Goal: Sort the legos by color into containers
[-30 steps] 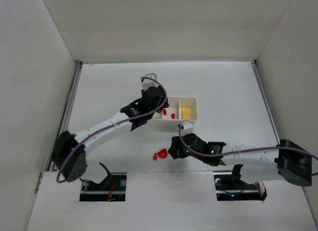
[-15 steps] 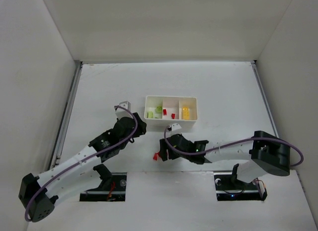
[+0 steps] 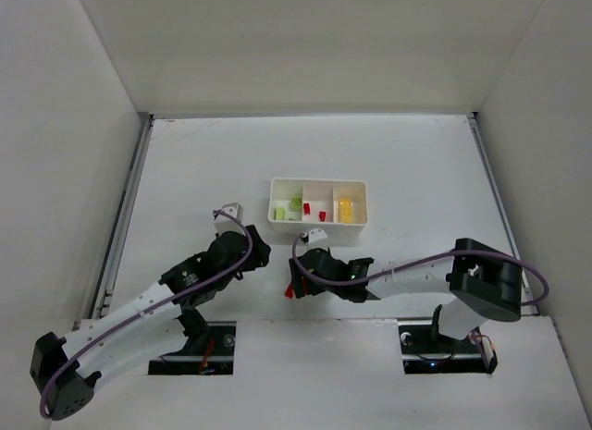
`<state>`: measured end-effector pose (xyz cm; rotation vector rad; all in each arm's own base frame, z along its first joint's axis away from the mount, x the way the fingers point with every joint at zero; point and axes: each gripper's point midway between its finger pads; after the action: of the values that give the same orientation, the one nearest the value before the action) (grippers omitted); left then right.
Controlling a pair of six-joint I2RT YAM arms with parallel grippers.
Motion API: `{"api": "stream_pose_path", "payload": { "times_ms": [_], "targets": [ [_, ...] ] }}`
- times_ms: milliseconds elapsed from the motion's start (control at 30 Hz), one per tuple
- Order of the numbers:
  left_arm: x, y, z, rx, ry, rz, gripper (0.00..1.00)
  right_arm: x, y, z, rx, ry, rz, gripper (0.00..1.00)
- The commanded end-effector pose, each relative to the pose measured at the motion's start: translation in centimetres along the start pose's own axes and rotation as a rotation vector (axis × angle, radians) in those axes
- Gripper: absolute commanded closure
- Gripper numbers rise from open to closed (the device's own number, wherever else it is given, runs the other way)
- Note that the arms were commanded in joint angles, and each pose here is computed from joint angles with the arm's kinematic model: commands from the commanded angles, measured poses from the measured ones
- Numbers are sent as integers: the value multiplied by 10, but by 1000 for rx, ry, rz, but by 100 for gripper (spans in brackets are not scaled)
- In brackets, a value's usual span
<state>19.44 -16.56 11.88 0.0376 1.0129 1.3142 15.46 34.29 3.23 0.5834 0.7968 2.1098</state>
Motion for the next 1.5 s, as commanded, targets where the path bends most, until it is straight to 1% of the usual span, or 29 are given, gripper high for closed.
{"api": "stream_pose_path", "payload": {
  "times_ms": [0,67,267,433,500,633,700,867,967,1100,1233,1333,1467],
  "targets": [
    [12,-2,-5,3,42,56,54,-5,0,7,-6,47,-69,30],
    [10,-3,-5,3,37,51,54,-11,0,3,7,68,-102,32],
    [12,-4,-4,2,33,55,53,-16,2,0,16,88,-126,32],
    [10,-4,-12,41,22,45,52,-18,0,-8,59,135,-148,32],
    [15,-4,-15,49,4,57,50,-16,0,-10,65,143,-150,36],
    [25,-3,-18,59,-2,75,48,-17,6,-2,35,118,-156,50],
    [25,-2,-19,65,-1,70,48,-16,15,8,0,98,-148,53],
    [17,-1,-28,108,-25,36,47,-11,44,40,-95,53,-89,54],
    [13,-2,-38,152,-57,22,47,-15,65,70,-168,22,-50,53],
    [8,-5,-50,186,-89,3,45,-47,79,123,-275,-14,-85,53],
    [-8,-5,-68,242,-136,-53,42,-81,77,168,-353,-37,-154,53],
    [-18,-5,-81,270,-188,-83,41,-103,67,191,-379,-60,-193,51],
    [-17,-9,-95,302,-242,-67,40,-121,50,210,-383,-68,-222,51]
  ]
}}
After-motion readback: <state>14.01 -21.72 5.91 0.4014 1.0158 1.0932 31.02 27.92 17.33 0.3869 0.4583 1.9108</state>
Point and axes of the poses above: each gripper's point midway between its finger pads, its own y axis back along the fingers, its own x axis along the line the jaws close on, z = x × y, and after that the axes turned 14 degrees about y, right-handed
